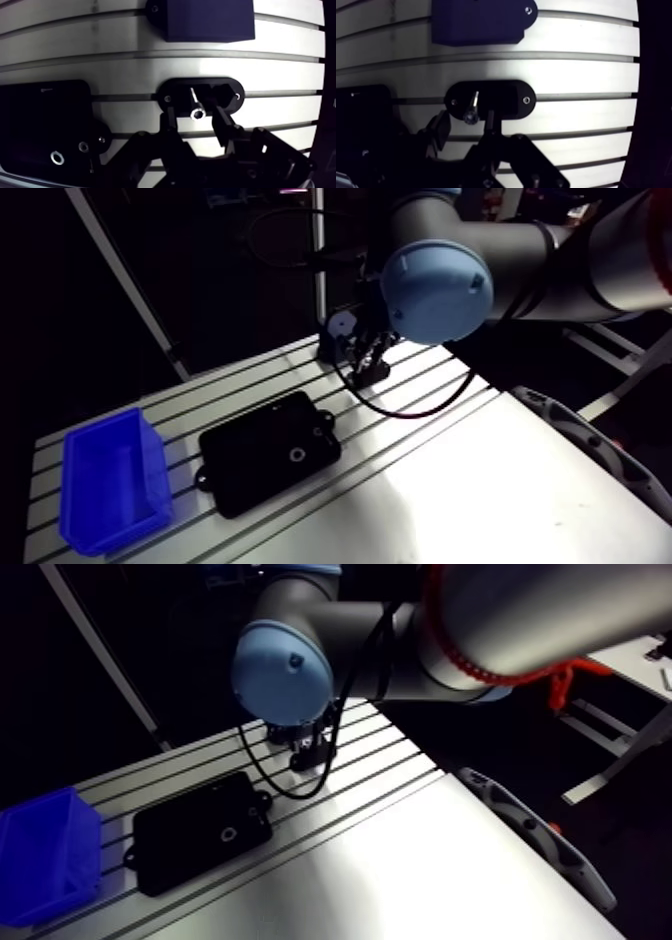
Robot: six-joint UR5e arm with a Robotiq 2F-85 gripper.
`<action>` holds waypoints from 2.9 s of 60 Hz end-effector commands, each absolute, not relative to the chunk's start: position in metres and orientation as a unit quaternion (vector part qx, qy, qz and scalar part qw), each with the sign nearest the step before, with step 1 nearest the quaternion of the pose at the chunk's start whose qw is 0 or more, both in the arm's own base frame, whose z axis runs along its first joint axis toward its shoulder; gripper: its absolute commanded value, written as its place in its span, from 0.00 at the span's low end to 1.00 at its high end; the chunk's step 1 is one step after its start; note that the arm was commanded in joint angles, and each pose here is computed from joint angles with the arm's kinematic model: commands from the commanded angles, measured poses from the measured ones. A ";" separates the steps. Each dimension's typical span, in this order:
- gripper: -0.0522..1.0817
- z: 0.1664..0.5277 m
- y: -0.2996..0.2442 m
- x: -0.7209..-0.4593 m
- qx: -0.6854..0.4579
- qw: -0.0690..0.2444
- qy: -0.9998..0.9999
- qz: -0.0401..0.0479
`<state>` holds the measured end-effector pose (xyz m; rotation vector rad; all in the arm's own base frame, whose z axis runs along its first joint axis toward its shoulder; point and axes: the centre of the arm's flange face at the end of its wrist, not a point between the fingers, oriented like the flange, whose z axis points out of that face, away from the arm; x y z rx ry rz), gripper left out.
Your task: Pick up the M10 bolt and insert it into the hole until fully seated.
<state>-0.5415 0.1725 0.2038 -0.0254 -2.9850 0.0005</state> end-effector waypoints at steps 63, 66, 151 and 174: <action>0.63 0.197 0.176 -0.546 -0.010 0.077 -0.997 -0.001; 0.64 0.197 0.176 -0.547 -0.010 0.078 -0.997 -0.001; 0.98 0.277 0.183 -0.561 -0.031 0.109 -0.994 -0.012; 1.00 0.362 0.180 -0.592 -0.079 0.019 -0.996 0.029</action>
